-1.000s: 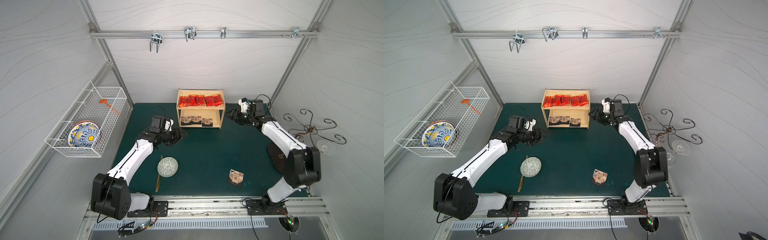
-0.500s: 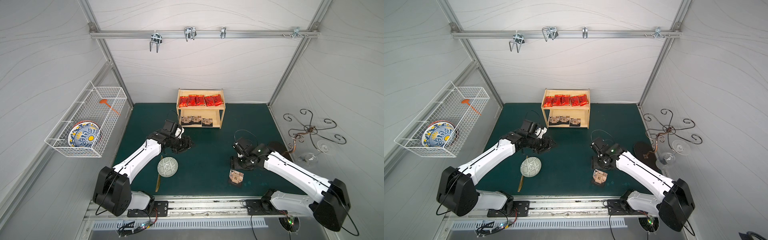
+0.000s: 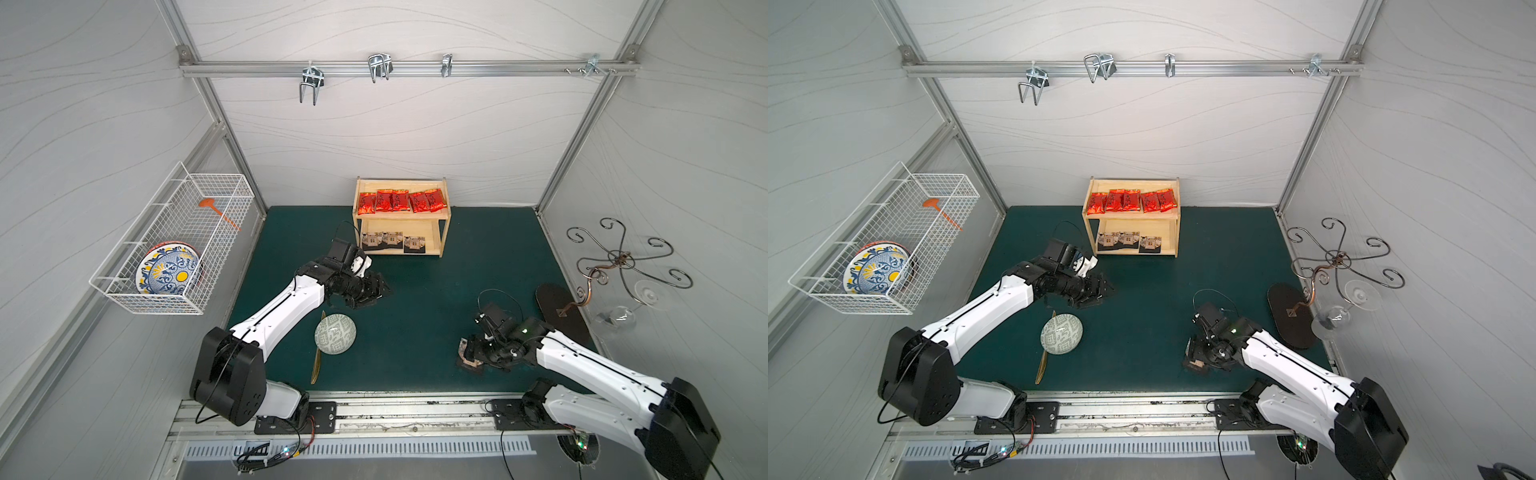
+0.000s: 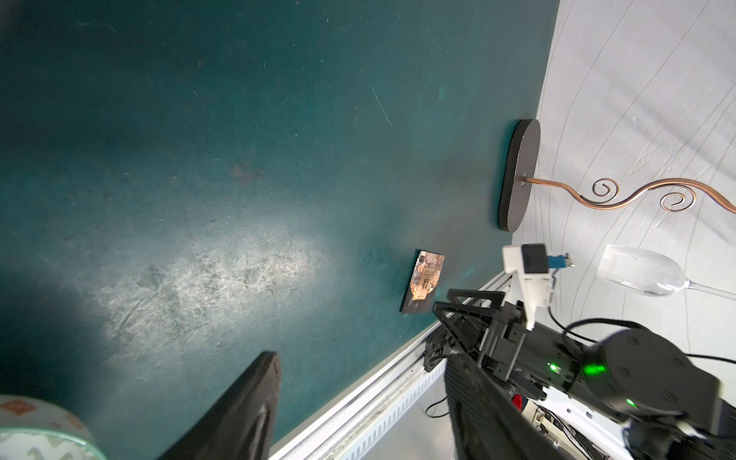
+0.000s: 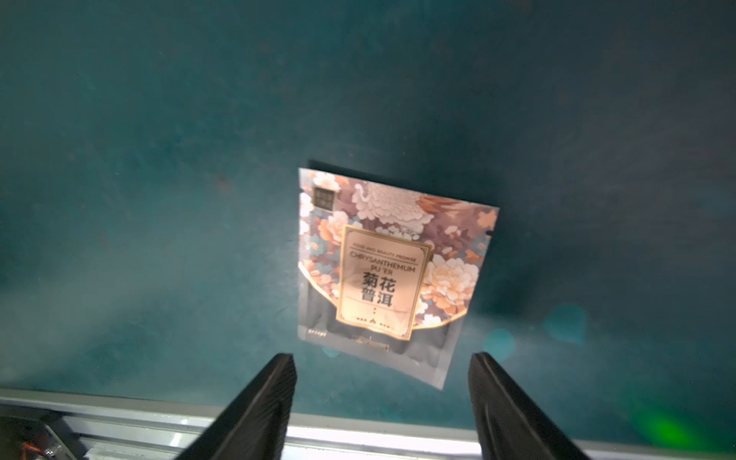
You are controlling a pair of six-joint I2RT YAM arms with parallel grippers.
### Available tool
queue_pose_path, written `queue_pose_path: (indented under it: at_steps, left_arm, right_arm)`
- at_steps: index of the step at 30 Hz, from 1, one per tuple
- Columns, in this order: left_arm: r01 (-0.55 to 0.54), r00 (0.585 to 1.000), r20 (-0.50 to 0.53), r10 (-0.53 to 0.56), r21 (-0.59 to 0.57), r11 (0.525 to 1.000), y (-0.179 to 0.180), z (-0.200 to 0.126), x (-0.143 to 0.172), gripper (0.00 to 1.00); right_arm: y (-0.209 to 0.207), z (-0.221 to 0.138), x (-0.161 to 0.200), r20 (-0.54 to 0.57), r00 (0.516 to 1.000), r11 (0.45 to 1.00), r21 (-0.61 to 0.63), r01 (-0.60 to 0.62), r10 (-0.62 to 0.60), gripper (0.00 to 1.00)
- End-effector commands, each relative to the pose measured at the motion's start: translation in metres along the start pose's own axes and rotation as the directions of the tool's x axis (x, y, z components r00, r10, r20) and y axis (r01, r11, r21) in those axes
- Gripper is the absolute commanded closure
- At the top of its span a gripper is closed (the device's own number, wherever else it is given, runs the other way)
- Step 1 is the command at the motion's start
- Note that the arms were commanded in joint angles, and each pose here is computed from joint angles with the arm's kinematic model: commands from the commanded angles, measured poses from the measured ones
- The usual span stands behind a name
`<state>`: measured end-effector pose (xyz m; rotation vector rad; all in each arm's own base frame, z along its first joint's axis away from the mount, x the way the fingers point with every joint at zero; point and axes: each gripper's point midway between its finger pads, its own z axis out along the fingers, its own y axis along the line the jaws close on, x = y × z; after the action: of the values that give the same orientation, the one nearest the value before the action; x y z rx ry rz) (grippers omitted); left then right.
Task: Place the tea bags on the shelf by color
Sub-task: Move the tea bag to the center of the board.
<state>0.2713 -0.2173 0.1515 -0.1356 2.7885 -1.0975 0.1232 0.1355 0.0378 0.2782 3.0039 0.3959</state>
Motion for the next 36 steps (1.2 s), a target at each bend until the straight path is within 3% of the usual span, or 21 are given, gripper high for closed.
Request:
queue_pose_path:
  at_steps: [1, 16, 29, 33, 36]
  left_arm:
    - [-0.033, 0.999, 0.02, 0.032, 0.032, 0.999, -0.013, -0.004, -0.008, 0.29]
    - [-0.015, 1.0, 0.014, 0.015, 0.007, 1.0, -0.006, 0.003, -0.011, 0.3]
    - [-0.033, 0.997, -0.075, 0.032, -0.022, 0.999, -0.007, 0.032, 0.005, 0.32]
    - [-0.094, 0.984, -0.159, 0.082, -0.067, 0.993, -0.008, 0.052, 0.023, 0.47]
    - [-0.202, 0.958, -0.244, 0.153, -0.187, 0.961, -0.001, 0.065, 0.044, 0.62]
  right_arm:
    - [0.01, 0.001, -0.002, -0.002, 0.998, 0.994, -0.09, -0.06, 0.06, 0.29]
    - [0.0, 0.011, -0.003, -0.035, 0.987, 0.97, -0.183, -0.161, 0.157, 0.35]
    - [0.039, 0.019, -0.034, 0.029, 0.999, 0.951, -0.308, -0.034, 0.046, 0.38]
    - [0.065, 0.023, -0.051, 0.038, 0.999, 0.918, -0.397, 0.005, 0.011, 0.4]
    - [0.087, 0.026, -0.06, 0.017, 1.0, 0.89, -0.456, 0.021, -0.015, 0.41]
